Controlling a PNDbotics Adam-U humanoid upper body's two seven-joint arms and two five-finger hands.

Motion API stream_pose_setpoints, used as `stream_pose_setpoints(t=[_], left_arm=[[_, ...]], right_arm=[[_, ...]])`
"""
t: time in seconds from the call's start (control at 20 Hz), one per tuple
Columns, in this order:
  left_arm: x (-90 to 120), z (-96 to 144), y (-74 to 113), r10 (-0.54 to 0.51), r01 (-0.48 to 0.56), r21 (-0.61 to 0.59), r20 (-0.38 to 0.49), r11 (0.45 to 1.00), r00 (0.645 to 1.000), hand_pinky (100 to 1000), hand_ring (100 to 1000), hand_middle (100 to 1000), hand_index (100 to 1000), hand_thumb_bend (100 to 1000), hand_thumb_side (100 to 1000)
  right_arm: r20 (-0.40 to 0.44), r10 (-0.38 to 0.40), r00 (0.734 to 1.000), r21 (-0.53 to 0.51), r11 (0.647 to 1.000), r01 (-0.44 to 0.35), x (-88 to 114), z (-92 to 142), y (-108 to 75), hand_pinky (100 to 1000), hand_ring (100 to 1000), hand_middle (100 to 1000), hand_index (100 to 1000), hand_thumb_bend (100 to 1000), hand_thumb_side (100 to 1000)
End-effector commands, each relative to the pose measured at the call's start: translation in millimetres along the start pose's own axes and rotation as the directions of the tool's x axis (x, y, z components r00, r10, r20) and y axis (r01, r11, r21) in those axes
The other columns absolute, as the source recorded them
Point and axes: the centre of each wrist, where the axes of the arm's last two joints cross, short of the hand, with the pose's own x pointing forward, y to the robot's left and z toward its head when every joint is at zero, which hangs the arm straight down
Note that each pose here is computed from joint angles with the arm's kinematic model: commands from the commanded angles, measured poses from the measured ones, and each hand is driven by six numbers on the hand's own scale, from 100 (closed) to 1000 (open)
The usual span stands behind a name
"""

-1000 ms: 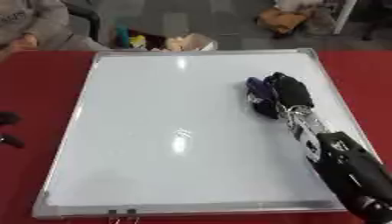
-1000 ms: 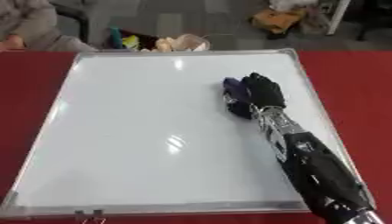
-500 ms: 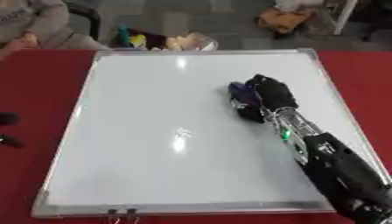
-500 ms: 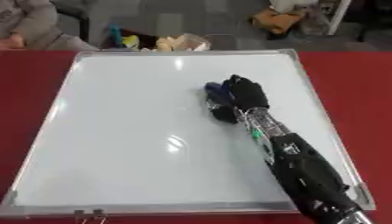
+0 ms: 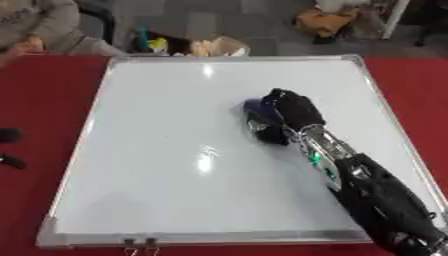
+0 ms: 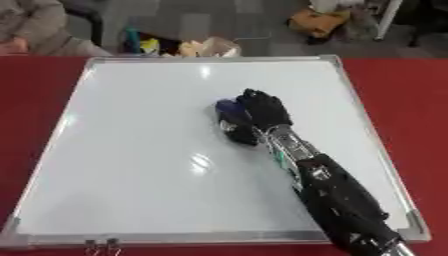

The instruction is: Wipe the whiteboard clean with a brush.

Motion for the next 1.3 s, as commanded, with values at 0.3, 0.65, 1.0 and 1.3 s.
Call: stream_pose_setpoints(t=[0.3, 0.65, 1.0, 1.3], left_arm=[[6.0, -2.7, 2.7, -0.002, 0.002, 0.004, 0.025, 1.000, 1.000, 424, 698, 533, 606, 247, 948], [5.7, -2.4, 3.1, -0.003, 0.003, 0.005, 0.023, 1.000, 1.000, 425, 698, 533, 606, 247, 948], [5.2, -2.1, 3.5, -0.004, 0.004, 0.007, 0.021, 1.000, 1.000, 425, 698, 533, 607, 247, 948], [4.7, -1.8, 4.1, -0.005, 0.005, 0.008, 0.020, 1.000, 1.000, 425, 698, 533, 607, 245, 948]], right_arm=[[-0.022, 0.008, 1.000, 0.066, 0.998, -0.006, 1.3, 3.0, 16.0, 774, 803, 788, 816, 100, 1000], [-0.120, 0.016, 0.993, 0.094, 0.996, -0.005, -18.1, 3.2, 24.5, 778, 804, 795, 818, 100, 1000], [-0.257, -0.011, 0.966, 0.097, 0.995, 0.037, -40.5, 4.8, 30.3, 769, 796, 779, 823, 100, 1000], [-0.388, -0.063, 0.919, 0.081, 0.991, 0.102, -60.6, 9.7, 37.9, 757, 783, 759, 827, 100, 1000]])
